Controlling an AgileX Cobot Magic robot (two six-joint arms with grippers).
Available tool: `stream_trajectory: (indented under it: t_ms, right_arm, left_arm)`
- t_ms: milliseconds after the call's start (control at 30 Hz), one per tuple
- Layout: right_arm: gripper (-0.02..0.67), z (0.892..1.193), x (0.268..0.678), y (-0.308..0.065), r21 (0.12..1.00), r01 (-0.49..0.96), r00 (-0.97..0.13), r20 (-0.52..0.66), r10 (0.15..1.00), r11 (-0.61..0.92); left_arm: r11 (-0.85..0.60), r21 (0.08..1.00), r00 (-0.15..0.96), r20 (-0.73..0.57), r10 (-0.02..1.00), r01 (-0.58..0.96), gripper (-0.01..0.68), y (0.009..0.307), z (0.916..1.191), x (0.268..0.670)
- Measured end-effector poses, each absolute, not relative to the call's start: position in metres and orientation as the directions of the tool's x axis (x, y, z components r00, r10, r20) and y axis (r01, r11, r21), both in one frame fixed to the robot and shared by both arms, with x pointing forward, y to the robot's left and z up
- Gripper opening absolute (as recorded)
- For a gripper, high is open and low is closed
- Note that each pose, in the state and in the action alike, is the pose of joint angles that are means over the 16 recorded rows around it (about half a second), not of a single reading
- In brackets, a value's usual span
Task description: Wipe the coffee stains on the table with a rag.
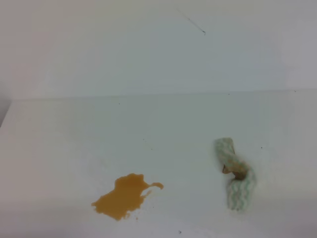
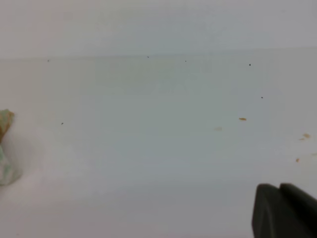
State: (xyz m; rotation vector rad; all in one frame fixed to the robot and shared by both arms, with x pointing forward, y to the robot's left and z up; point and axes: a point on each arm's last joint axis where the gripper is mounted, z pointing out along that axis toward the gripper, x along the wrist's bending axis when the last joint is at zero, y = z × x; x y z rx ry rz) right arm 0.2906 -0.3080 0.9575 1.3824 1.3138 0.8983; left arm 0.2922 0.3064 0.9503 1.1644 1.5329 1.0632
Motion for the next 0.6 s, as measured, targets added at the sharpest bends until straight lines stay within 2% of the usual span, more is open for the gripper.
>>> stream_trajectory:
  t_ms: [600]
  right_arm:
    - [-0.003,0.9545,0.2909,-0.3081,0.963,0.259,0.137,-0.113,0.984,0.074]
  left_arm:
    - [0.184,0.963,-0.143,-0.157,0.977,0.195,0.001,0.3064,0.9503,0.2922]
